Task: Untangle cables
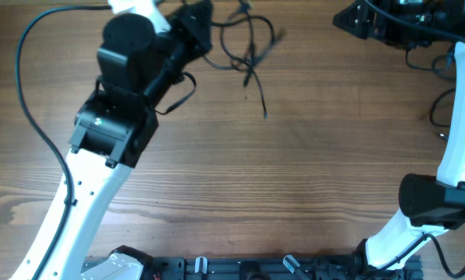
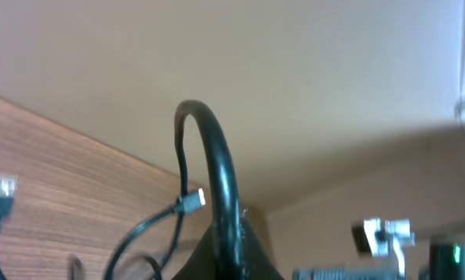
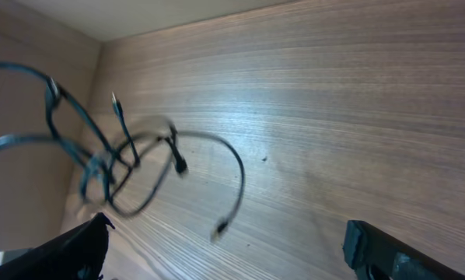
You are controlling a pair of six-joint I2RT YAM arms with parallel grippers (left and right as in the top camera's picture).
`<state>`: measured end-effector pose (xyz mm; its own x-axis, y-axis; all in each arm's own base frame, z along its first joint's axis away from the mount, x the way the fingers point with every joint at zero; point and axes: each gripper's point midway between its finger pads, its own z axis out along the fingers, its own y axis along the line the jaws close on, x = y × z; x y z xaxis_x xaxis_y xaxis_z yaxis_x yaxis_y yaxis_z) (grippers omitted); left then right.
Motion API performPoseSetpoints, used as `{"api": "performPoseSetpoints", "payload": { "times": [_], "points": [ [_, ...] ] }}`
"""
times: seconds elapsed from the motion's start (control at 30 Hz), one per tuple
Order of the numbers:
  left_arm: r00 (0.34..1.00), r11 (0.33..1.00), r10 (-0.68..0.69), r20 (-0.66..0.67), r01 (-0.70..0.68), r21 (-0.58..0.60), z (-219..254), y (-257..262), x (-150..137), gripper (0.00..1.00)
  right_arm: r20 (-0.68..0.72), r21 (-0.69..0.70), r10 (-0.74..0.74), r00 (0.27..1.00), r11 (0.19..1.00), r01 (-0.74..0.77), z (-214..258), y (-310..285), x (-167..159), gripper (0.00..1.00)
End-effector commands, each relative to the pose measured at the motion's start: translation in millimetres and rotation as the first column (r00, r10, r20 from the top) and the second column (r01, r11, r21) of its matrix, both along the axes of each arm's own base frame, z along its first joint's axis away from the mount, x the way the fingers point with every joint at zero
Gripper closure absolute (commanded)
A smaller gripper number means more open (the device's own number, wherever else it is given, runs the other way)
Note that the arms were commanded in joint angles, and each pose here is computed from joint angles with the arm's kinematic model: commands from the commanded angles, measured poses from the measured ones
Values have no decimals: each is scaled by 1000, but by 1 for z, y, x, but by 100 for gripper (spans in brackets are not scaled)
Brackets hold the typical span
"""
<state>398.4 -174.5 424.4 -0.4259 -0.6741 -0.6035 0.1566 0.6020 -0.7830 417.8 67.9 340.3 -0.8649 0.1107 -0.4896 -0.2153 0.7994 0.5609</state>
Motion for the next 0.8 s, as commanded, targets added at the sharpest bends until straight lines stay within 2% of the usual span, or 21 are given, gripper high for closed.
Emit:
{"api": "performPoseSetpoints", "payload": {
  "times": [0.0, 0.23, 0.53, 0.7, 0.77],
  "points": [
    [993, 977, 96, -63, -107, -187, 11, 24, 1, 96, -53, 62, 33, 998, 998, -30, -13, 15, 2, 3],
    [991, 979, 72, -116, -92, -180, -2, 19, -1, 96, -53, 161, 96, 994, 983, -86, -6, 66, 8, 5],
    [989, 978, 92, -120, -112, -174, -3, 22, 0, 96, -174, 1, 59, 983, 998, -60, -52, 128, 7, 12],
    [989, 978, 92, -120, -112, -174, -3, 22, 0, 96, -203, 37, 98, 974, 995, -92, -66, 157, 10, 12],
    [988, 977, 102, -119, -122, -172, -4, 24, 1, 96, -210, 49, 96, 973, 995, -87, -69, 167, 13, 16]
  ]
}}
